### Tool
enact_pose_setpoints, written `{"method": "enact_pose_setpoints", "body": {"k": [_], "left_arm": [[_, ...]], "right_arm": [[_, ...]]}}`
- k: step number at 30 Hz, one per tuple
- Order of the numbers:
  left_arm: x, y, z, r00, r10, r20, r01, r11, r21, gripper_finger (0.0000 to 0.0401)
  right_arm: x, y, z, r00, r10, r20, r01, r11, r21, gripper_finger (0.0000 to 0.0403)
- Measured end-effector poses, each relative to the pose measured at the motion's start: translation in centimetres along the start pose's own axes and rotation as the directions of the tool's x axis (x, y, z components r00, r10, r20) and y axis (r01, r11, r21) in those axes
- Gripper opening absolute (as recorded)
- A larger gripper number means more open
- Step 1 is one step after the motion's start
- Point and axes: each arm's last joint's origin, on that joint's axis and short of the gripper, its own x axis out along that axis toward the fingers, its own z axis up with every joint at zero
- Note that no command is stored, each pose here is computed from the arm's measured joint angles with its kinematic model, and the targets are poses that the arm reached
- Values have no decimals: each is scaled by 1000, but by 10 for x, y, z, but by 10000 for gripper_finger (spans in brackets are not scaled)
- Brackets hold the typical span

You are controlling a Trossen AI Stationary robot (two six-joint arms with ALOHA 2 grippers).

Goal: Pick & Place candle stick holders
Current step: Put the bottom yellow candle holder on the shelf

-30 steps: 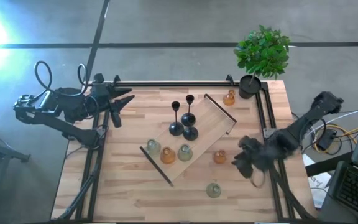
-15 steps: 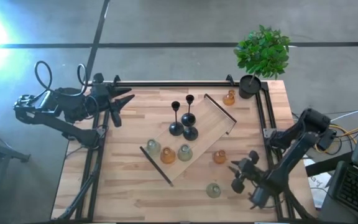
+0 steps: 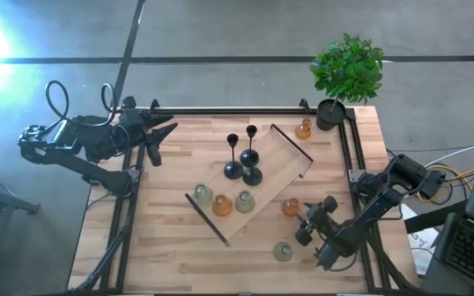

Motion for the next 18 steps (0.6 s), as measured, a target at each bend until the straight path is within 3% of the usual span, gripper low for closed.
{"method": "enact_pose_setpoints", "body": {"k": [10,18], "left_arm": [[0,0,0,1000,1,-3,-1,1000,2,119],[1,0,0,1000,1,-3,-1,1000,2,119]], "right_arm": [[8,2,6,1000,-28,-3,28,999,24,243],[16,12,11,1000,16,11,-17,999,39,235]]}}
